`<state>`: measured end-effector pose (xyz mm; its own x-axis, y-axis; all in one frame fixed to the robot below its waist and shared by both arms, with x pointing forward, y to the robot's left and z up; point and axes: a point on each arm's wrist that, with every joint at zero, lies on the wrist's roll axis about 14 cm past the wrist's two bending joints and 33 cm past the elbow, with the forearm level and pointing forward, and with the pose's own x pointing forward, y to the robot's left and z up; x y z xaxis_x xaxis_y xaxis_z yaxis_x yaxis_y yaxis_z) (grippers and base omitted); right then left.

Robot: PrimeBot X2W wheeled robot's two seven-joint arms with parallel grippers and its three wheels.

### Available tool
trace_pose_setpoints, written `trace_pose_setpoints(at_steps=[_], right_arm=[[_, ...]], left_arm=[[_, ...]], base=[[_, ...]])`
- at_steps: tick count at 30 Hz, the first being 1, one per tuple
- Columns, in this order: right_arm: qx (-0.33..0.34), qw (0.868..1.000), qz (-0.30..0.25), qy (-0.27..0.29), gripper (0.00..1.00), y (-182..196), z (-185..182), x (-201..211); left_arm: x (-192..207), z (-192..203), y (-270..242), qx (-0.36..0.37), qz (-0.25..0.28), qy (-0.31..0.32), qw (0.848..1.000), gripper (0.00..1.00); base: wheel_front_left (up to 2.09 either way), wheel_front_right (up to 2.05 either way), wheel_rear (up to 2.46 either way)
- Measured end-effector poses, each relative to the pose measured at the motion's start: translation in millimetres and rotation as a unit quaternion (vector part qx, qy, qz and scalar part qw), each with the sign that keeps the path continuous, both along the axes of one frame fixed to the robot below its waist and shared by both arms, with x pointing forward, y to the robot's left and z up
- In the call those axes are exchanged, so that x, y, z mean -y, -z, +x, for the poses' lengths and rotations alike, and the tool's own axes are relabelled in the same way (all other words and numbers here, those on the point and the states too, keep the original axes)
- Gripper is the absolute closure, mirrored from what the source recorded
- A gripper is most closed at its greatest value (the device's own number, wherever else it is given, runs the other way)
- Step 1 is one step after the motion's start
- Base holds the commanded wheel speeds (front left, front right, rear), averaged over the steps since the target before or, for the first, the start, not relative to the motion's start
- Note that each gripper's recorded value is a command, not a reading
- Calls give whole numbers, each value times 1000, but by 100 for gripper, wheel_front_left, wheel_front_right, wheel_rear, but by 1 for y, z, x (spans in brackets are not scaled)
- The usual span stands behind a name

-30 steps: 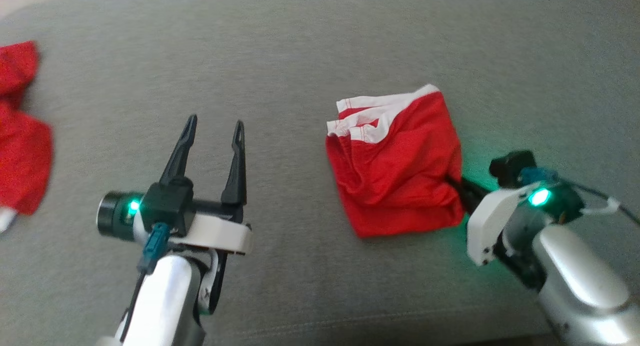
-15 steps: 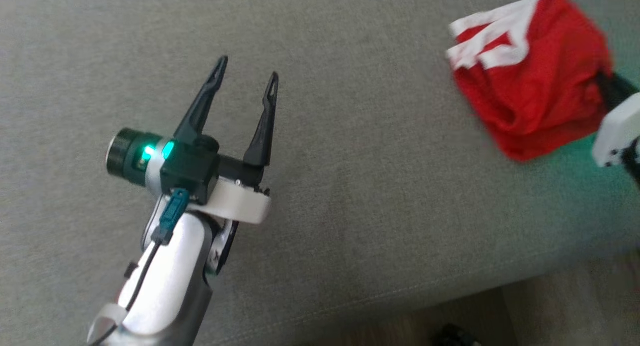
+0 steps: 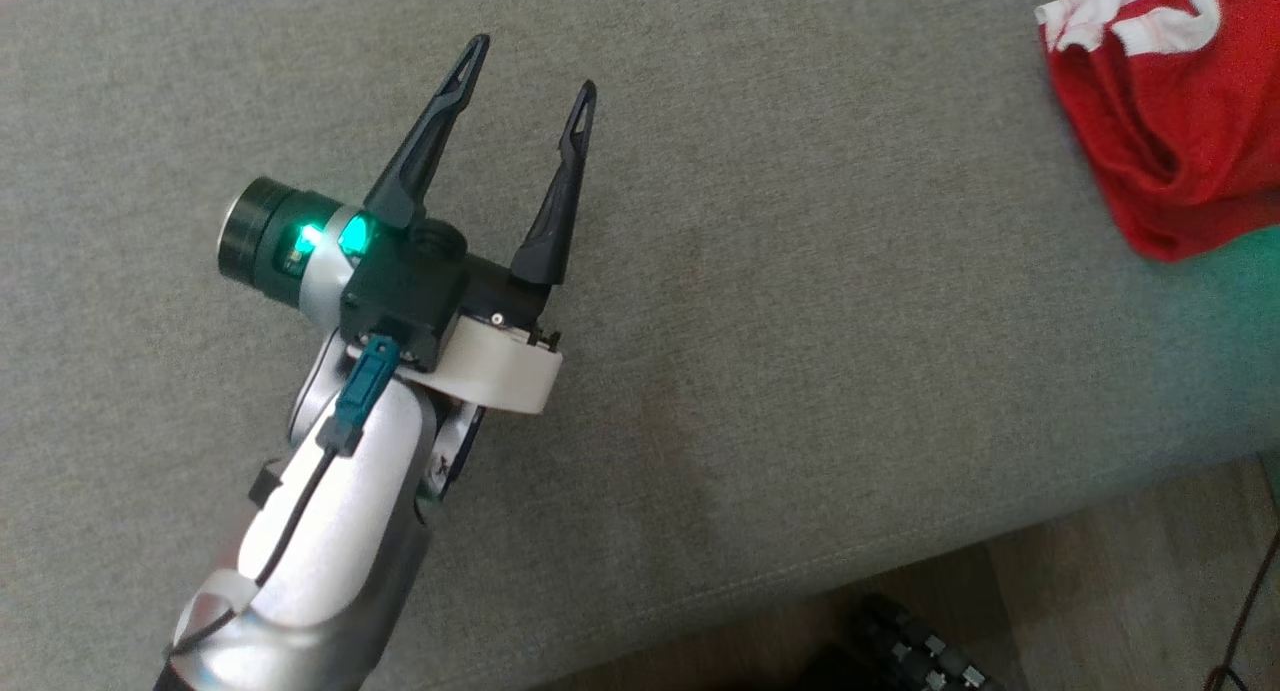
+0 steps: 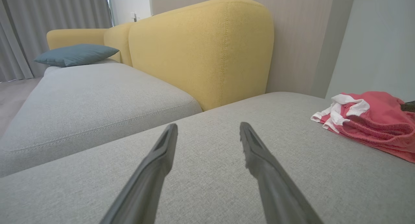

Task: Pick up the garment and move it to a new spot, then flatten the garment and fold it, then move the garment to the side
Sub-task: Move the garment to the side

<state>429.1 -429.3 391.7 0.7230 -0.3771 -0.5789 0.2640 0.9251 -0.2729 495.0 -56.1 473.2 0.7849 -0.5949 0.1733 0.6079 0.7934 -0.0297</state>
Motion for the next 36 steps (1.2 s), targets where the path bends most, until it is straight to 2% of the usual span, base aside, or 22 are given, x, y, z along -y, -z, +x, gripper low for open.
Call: trace_pose_setpoints(at_steps=[2, 5, 6, 10, 13, 16, 23, 24, 28, 36], right_arm=[[-2, 1000, -2, 8, 100, 4, 2, 4], [-1, 1000, -1, 22, 38, 9, 2, 6], [2, 1000, 2, 28, 0, 11, 1, 6], [18, 998, -1, 52, 0, 5, -8, 12], [33, 997, -28, 71, 0, -5, -30, 26], [69, 994, -31, 74, 0, -12, -45, 17], [181, 983, 11, 11, 0, -40, -44, -68], [181, 983, 11, 11, 0, -40, -44, -68], [220, 974, 42, -38, 0, -56, -47, -121], [291, 939, 109, -150, 0, -99, -28, -216]], left_arm=[[1, 1, 4, -3, 0, 3, 1000, 0], [0, 2, 9, -7, 3, 3, 1000, 0], [-1, 2, 9, -8, 5, 2, 1000, 0], [-5, 0, 4, -5, 9, -3, 1000, 0], [-9, -3, -5, -1, 10, -11, 1000, 0], [-17, -11, -11, -4, 13, -25, 1000, 0], [-49, -37, -18, -24, 21, -78, 996, 0], [-49, -37, -18, -24, 21, -78, 996, 0], [-73, -50, -25, -27, 22, -115, 993, 0], [-129, -72, -30, -34, 30, -200, 979, 0]], base=[[0, 0, 0], [0, 0, 0], [0, 0, 0], [0, 0, 0], [0, 0, 0], [0, 0, 0], [0, 0, 0], [0, 0, 0], [0, 0, 0], [0, 0, 0]])
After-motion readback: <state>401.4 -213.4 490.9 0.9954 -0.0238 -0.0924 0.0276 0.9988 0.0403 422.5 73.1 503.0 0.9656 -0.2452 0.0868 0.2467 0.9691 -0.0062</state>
